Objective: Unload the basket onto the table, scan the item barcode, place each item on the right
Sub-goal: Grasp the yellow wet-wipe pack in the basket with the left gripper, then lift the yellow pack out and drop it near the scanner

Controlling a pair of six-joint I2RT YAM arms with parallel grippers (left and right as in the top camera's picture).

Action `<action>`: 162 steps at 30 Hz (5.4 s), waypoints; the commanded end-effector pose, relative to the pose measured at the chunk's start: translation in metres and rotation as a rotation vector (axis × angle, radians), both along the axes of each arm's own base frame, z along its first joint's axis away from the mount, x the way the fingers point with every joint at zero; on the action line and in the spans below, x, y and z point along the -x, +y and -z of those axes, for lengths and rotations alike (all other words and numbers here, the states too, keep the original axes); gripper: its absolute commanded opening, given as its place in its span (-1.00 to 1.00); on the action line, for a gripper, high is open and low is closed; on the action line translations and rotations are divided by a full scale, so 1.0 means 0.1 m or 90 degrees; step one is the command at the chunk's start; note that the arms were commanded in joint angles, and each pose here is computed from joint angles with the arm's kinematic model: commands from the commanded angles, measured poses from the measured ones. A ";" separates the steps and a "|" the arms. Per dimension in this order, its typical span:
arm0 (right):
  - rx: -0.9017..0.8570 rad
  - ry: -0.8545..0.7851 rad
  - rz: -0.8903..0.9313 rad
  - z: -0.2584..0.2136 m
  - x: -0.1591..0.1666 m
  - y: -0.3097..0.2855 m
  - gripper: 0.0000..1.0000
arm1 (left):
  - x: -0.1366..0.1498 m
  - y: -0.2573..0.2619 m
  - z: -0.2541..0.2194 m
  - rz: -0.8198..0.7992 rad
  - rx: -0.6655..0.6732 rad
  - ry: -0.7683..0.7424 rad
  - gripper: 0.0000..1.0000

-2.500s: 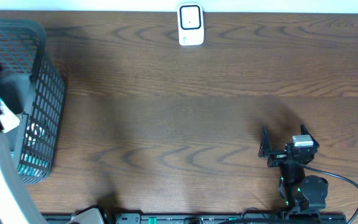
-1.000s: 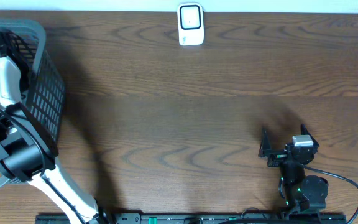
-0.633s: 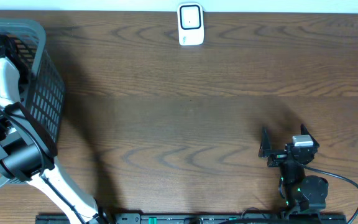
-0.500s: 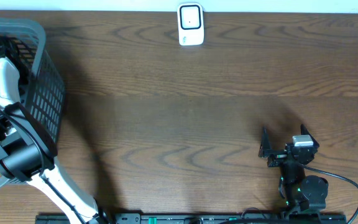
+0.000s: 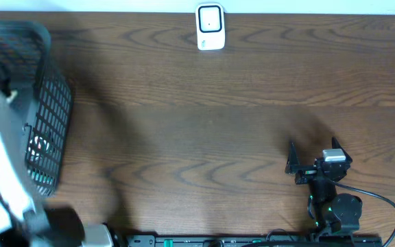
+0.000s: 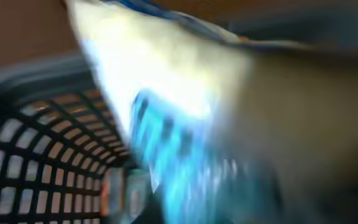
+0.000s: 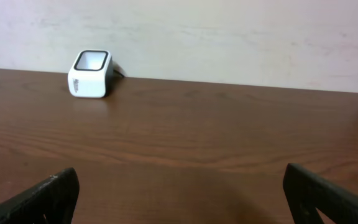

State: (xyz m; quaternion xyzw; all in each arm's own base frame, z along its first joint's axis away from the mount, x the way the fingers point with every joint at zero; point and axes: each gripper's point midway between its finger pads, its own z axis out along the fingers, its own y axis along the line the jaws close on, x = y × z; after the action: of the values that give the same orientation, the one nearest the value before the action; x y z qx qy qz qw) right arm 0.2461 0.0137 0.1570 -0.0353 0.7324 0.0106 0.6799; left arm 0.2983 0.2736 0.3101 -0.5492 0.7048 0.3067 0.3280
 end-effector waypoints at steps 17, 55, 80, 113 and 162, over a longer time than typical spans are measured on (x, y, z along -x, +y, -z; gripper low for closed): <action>0.005 0.000 0.005 0.00 0.00 -0.02 0.99 | 0.45 -1.59 -1.49 0.377 0.131 -0.439 -0.85; 0.005 0.000 0.005 0.00 0.00 -0.02 0.99 | 0.79 0.24 1.69 -0.221 0.407 0.089 0.95; 0.005 0.000 0.005 0.00 0.00 -0.02 0.98 | 0.39 0.09 2.65 0.023 0.526 -0.010 0.97; 0.005 0.000 0.005 0.00 0.00 -0.02 0.99 | 0.25 0.04 0.89 0.098 0.328 -0.253 -0.85; 0.005 0.000 0.005 0.00 0.00 -0.02 0.99 | -0.75 -3.14 -0.65 0.760 0.519 -0.480 -0.85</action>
State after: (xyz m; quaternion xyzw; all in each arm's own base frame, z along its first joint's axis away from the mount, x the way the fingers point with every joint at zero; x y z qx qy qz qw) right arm 0.2461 0.0137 0.1570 -0.0353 0.7324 0.0106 0.6799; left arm 0.3584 -0.0119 0.4028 -0.2423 0.7411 -0.4243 0.4604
